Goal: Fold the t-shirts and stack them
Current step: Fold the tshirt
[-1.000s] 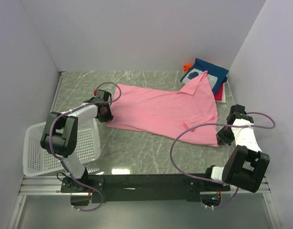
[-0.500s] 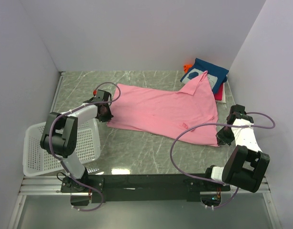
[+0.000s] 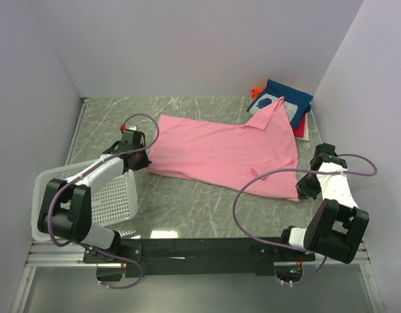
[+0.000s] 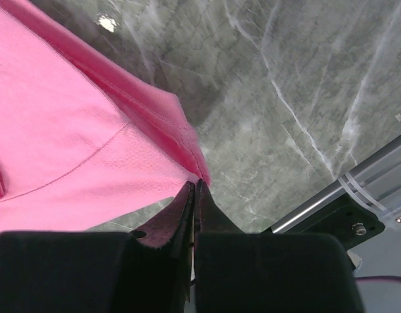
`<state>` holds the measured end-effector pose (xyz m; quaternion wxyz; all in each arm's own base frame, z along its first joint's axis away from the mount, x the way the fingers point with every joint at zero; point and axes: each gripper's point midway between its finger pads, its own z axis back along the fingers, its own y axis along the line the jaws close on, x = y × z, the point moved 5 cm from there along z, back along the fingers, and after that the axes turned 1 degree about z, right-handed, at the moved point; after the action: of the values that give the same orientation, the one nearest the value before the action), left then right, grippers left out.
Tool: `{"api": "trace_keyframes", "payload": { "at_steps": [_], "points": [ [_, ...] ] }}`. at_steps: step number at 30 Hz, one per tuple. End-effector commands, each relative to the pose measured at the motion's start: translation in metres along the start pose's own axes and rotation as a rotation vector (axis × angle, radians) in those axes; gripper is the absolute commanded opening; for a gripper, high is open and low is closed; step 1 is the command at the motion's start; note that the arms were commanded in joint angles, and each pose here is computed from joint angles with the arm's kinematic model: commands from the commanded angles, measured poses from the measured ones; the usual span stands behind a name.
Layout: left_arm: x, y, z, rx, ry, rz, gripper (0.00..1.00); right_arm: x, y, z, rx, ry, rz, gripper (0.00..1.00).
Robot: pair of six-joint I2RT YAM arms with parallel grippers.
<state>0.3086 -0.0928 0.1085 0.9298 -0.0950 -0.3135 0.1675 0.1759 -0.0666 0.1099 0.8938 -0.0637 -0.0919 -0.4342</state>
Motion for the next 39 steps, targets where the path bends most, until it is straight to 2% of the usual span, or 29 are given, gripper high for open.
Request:
{"api": "trace_keyframes", "payload": {
  "at_steps": [1, 11, 19, 20, 21, 23, 24, 25, 28, 31, 34, 35, 39],
  "points": [
    [-0.002, 0.003, 0.005, -0.006, -0.022, -0.023, 0.00, 0.005, -0.008, 0.010, -0.043, -0.035, -0.010, 0.00],
    [-0.013, 0.022, 0.008, 0.068, -0.034, -0.046, 0.00, 0.008, -0.016, 0.014, -0.086, -0.042, -0.023, 0.00],
    [-0.024, 0.027, 0.010, 0.086, 0.021, -0.039, 0.03, 0.009, -0.018, 0.017, -0.102, -0.037, -0.030, 0.00],
    [-0.025, 0.027, 0.010, 0.091, 0.026, -0.040, 0.06, 0.008, -0.018, 0.018, -0.100, -0.032, -0.032, 0.00],
    [-0.023, 0.027, 0.011, 0.096, 0.029, -0.042, 0.17, 0.008, -0.018, 0.019, -0.094, -0.032, -0.033, 0.02],
    [-0.021, 0.026, 0.012, 0.095, 0.024, -0.046, 0.32, 0.007, -0.018, 0.022, -0.085, -0.034, -0.040, 0.24],
    [-0.017, 0.023, 0.014, 0.089, 0.015, -0.047, 0.45, 0.007, -0.018, 0.023, -0.085, -0.034, -0.041, 0.36],
    [-0.014, 0.021, 0.016, 0.080, 0.009, -0.048, 0.50, 0.007, -0.018, 0.026, -0.079, -0.043, -0.045, 0.53],
    [-0.003, 0.011, 0.022, 0.045, 0.000, -0.056, 0.62, 0.008, -0.017, 0.035, -0.055, -0.059, -0.043, 0.65],
    [0.009, 0.000, 0.025, 0.007, -0.015, -0.064, 0.68, 0.008, -0.005, 0.043, 0.028, -0.081, -0.015, 0.66],
    [0.018, -0.013, 0.022, -0.043, -0.023, -0.076, 0.76, 0.005, 0.026, 0.052, 0.171, -0.123, 0.040, 0.66],
    [0.023, -0.019, 0.022, -0.062, -0.026, -0.080, 0.78, 0.007, 0.040, 0.054, 0.225, -0.151, 0.038, 0.66],
    [0.026, -0.033, 0.008, -0.096, 0.001, -0.105, 0.79, -0.008, 0.087, 0.050, 0.381, -0.117, 0.103, 0.65]
  ]
}}
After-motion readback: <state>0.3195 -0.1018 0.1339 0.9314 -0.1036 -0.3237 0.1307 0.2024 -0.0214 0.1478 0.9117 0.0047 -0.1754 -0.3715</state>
